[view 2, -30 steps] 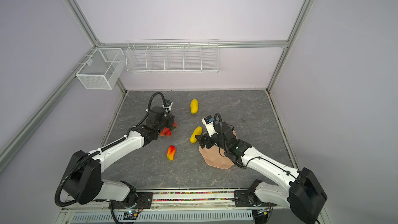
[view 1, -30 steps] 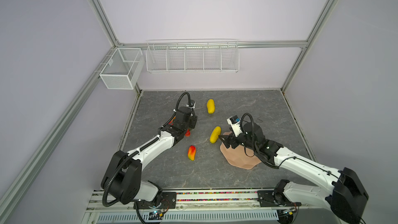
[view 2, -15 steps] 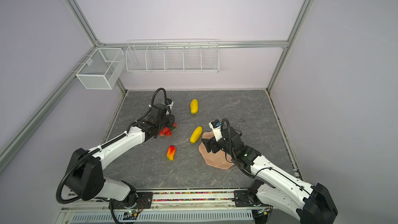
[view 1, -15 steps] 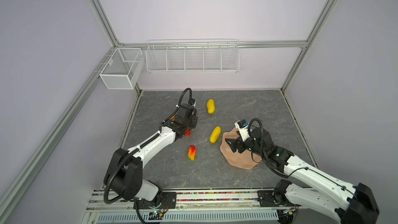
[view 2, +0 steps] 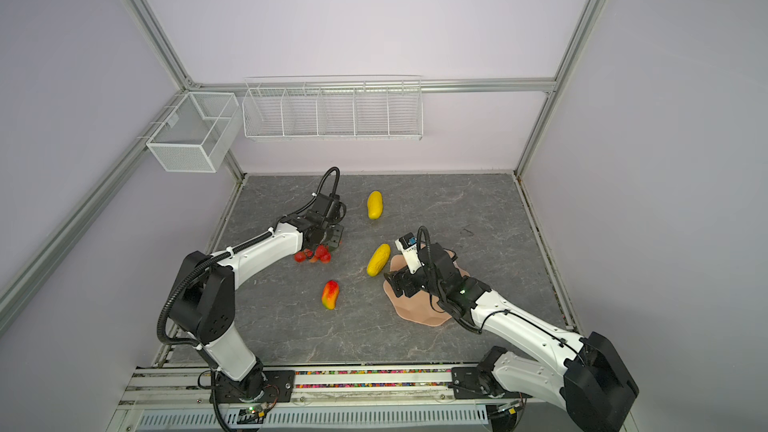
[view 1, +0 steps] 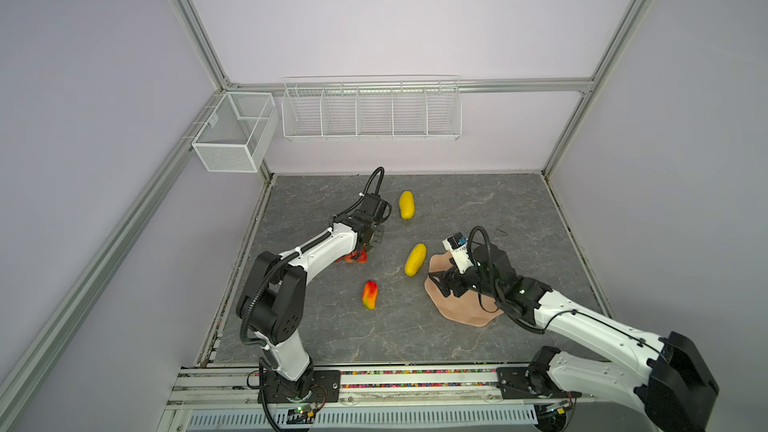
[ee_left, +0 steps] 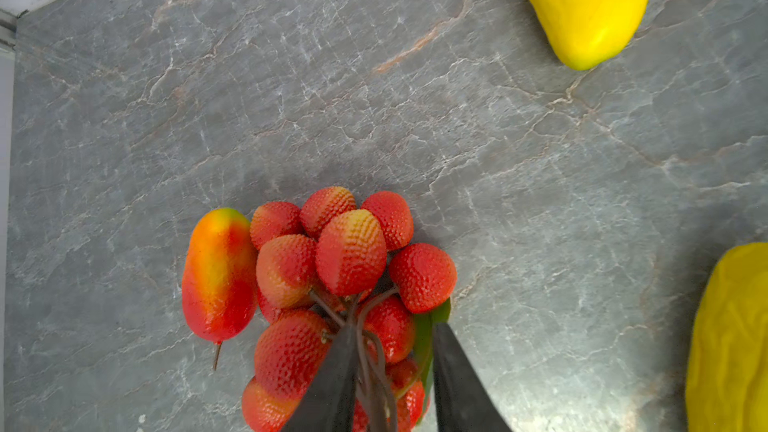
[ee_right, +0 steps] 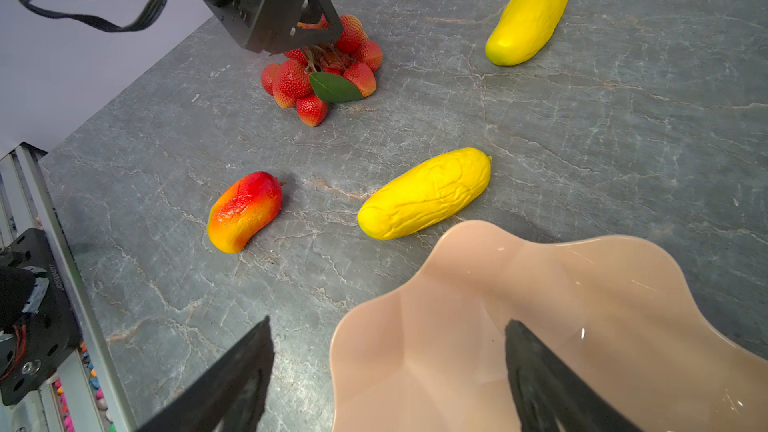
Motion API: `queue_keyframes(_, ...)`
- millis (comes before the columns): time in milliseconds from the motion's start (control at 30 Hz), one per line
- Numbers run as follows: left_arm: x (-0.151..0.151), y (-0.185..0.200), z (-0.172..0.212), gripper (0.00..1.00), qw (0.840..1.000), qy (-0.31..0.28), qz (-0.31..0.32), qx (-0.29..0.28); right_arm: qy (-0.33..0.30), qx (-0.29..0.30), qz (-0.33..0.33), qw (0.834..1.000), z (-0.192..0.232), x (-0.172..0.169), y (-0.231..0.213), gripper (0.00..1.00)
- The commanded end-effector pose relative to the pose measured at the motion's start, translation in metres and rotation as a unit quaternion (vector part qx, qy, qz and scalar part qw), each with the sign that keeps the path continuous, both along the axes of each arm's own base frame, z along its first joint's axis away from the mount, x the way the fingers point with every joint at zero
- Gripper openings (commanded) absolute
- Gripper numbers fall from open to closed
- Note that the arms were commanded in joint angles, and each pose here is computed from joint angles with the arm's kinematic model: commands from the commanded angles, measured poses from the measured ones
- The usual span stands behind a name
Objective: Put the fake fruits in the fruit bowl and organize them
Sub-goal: 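Lower the left gripper and grasp the red fruit bunch by its stems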
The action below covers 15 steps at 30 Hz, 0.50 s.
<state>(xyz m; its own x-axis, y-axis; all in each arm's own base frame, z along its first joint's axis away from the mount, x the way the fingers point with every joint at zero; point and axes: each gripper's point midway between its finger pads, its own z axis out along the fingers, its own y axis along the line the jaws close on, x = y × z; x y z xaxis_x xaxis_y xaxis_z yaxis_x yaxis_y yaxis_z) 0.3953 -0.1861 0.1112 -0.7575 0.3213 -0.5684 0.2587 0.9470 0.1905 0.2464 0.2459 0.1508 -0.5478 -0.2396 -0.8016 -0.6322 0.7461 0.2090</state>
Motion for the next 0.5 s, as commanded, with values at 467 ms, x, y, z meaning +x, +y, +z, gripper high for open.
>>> queue_keyframes(467, -0.003, 0.012, -0.002, 0.23, 0.999, 0.000, 0.024, 0.023, -0.004, 0.012, 0.010, 1.000, 0.009, 0.008, 0.011, 0.88)
